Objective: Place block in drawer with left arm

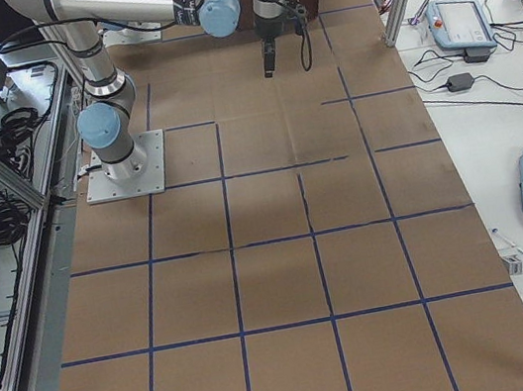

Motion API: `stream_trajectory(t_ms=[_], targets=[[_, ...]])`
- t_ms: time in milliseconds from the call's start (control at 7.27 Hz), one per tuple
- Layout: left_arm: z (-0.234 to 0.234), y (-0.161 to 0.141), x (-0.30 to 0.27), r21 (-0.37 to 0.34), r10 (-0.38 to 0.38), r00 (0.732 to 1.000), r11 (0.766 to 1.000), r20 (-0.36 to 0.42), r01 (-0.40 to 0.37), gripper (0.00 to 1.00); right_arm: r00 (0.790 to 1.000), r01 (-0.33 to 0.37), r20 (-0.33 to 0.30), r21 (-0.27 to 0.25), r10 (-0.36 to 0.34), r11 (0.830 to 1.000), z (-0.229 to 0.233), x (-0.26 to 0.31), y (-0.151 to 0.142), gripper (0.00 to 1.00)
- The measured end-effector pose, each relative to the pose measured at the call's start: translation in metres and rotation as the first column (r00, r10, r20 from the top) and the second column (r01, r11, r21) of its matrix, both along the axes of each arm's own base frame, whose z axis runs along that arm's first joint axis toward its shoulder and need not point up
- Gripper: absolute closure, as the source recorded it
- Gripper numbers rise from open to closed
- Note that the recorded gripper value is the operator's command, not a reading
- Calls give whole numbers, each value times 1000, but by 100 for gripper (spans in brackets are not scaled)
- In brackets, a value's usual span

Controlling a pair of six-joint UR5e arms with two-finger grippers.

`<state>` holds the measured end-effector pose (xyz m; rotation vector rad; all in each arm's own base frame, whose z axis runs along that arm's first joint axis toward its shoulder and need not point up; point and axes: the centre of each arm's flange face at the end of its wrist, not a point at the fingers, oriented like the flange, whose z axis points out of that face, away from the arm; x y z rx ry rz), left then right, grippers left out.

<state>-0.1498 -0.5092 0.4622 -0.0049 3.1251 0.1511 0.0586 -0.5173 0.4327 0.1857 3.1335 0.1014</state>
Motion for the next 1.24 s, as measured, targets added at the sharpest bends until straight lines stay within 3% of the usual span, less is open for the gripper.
stream_trajectory(t_ms=[1238], targets=[[-16, -7, 6, 13, 31, 1000, 999, 2, -31, 1, 1000, 0, 0, 1, 0, 1000, 0, 0, 0, 0]])
